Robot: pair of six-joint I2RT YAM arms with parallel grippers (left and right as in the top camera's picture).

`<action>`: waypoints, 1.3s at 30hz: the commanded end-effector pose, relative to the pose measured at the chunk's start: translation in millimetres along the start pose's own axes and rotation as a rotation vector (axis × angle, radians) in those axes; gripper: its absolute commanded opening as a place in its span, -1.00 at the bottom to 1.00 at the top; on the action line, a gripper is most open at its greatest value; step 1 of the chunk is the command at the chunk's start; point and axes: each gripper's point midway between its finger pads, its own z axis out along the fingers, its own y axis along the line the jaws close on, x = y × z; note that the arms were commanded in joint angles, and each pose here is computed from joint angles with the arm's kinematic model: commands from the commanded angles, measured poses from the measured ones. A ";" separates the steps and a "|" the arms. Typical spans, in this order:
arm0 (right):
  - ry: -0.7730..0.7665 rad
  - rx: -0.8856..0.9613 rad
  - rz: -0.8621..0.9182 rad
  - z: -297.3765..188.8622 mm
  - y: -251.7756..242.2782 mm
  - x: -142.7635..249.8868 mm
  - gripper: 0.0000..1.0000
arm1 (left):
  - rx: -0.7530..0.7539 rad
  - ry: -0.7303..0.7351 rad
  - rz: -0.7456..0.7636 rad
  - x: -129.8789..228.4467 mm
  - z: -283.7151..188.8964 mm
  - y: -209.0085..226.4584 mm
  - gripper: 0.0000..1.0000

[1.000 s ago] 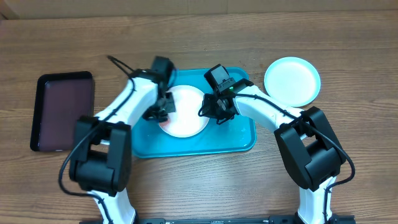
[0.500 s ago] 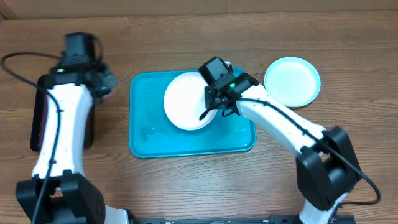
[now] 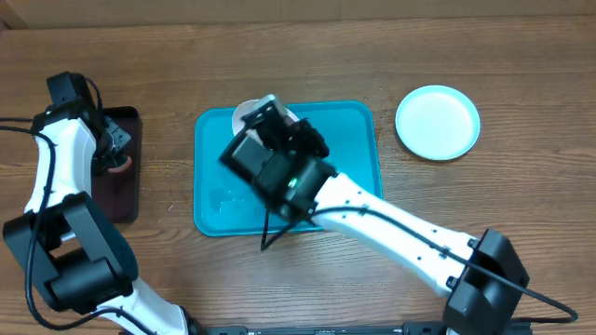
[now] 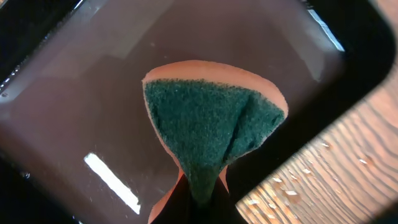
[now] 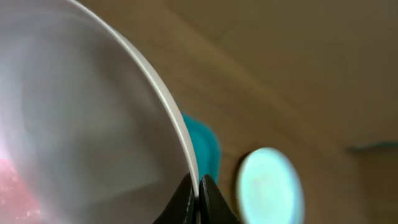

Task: Clean dirty plates on tray and stack at the side
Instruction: 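Lift the white plate with the right gripper and carry it right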

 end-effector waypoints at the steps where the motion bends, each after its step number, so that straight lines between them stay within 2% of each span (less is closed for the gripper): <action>1: -0.115 0.237 -0.075 -32.1 -37.2 -28.8 -0.92 | -0.053 -0.017 0.003 -8.5 8.8 15.4 -0.91; 11: -0.176 0.259 -0.299 -53.3 -24.2 -50.4 -0.92 | -0.088 -0.026 -0.080 -22.1 14.4 50.9 -0.92; 14: -0.185 0.312 -0.284 -58.4 -31.9 -55.4 -0.92 | -0.086 -0.030 -0.100 -25.2 16.6 57.8 -0.91; 20: -0.189 0.342 -0.258 -60.7 -37.2 -57.9 -0.92 | 0.008 -0.001 -0.076 -22.5 23.6 41.4 -0.92; 26: -0.193 0.328 -0.249 -59.8 -35.0 -58.1 -0.92 | 0.022 0.106 -0.021 -0.4 56.8 34.1 -0.86; 27: -0.195 0.318 -0.251 -59.3 -33.3 -58.2 -0.92 | 0.017 0.118 -0.020 2.3 61.0 34.7 -0.78; 30: -0.198 0.301 -0.254 -58.5 -30.4 -58.5 -0.92 | 0.015 0.124 -0.020 3.2 62.7 35.0 0.10; 32: -0.198 0.301 -0.253 -58.3 -30.6 -58.5 -0.92 | 0.021 0.107 -0.024 -3.6 54.6 34.4 0.54; 34: -0.197 0.302 -0.257 -58.3 -30.7 -58.5 -0.92 | 0.028 0.090 -0.030 -11.7 42.8 34.1 0.63; 39: -0.197 0.302 -0.254 -58.2 -30.9 -58.5 -0.92 | 0.077 0.025 -0.086 -38.2 -13.7 27.4 0.70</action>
